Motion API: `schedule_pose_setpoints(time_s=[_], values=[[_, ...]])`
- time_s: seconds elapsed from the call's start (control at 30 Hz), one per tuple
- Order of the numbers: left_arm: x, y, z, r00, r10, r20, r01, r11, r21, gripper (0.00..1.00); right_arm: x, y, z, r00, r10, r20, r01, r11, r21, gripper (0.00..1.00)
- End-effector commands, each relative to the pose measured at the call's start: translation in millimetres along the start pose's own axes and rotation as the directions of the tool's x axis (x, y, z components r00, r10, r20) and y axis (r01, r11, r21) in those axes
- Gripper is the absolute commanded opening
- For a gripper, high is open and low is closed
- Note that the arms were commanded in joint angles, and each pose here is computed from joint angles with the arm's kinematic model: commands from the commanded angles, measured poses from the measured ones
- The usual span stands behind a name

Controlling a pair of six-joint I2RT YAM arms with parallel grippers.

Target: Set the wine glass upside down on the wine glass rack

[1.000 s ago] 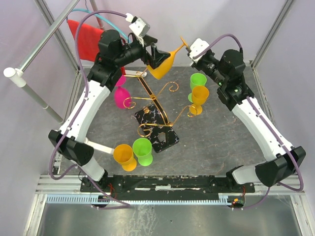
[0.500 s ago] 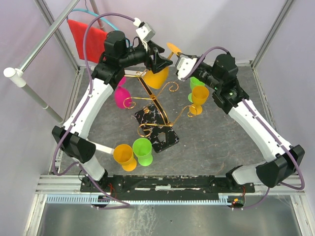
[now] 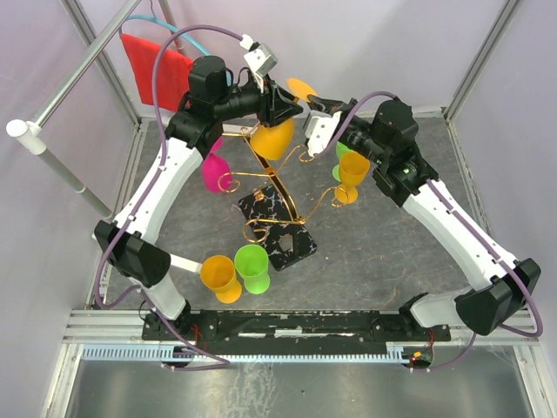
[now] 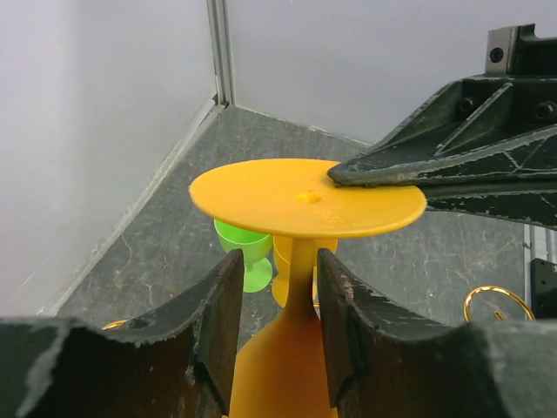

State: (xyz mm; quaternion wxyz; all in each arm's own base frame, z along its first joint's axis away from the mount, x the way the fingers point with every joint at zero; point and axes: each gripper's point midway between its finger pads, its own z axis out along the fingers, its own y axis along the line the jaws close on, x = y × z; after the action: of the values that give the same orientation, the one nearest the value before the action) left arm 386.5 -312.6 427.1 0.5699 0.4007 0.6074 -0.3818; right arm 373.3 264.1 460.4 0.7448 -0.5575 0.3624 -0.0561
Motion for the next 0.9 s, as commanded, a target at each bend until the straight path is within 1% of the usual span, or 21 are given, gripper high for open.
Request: schedule_pose_setpoints(time_s=[0.0, 0.17, 0.33, 0.4, 0.5, 0.63, 0.83, 0.87], values=[[-1, -7, 1, 1.000, -0.008, 0.003, 0.008, 0.999, 0.038, 0.43, -24, -32, -8, 0.994, -0.096, 0.052, 0.090, 0.991, 0.100, 0.01], [-1, -7, 2, 1.000, -0.008, 0.003, 0.008, 0.999, 0.038, 0.28, -24, -32, -4, 0.989, -0.143, 0.046, 0.138, 0.986, 0.097, 0.01], [0, -6, 2, 1.000, -0.008, 0.001, 0.008, 0.999, 0.034, 0.04, -24, -35, -4, 0.986, -0.163, 0.034, 0.158, 0.981, 0.109, 0.01], [0, -6, 2, 1.000, -0.007, 0.000, 0.007, 0.999, 0.033, 0.03, -23, -36, -4, 0.986, -0.163, 0.028, 0.158, 0.980, 0.118, 0.01], [-1, -1, 0, 1.000, 0.003, 0.001, -0.003, 1.000, 0.003, 0.03, -22, -40, -6, 0.988, -0.154, 0.015, 0.151, 0.978, 0.144, 0.07], [-4, 10, -2, 1.000, -0.008, 0.001, 0.008, 0.998, -0.060, 0.03, -16, -36, -7, 0.990, -0.138, -0.002, 0.137, 0.980, 0.148, 0.20], [-13, 40, -17, 0.996, -0.068, 0.049, 0.074, 0.988, -0.138, 0.03, -10, -37, -17, 0.997, -0.073, -0.031, 0.078, 0.978, 0.192, 0.49], [-15, 46, -22, 0.995, -0.072, 0.061, 0.081, 0.985, -0.150, 0.03, -10, -38, -19, 0.998, -0.056, -0.031, 0.061, 0.977, 0.205, 0.55]])
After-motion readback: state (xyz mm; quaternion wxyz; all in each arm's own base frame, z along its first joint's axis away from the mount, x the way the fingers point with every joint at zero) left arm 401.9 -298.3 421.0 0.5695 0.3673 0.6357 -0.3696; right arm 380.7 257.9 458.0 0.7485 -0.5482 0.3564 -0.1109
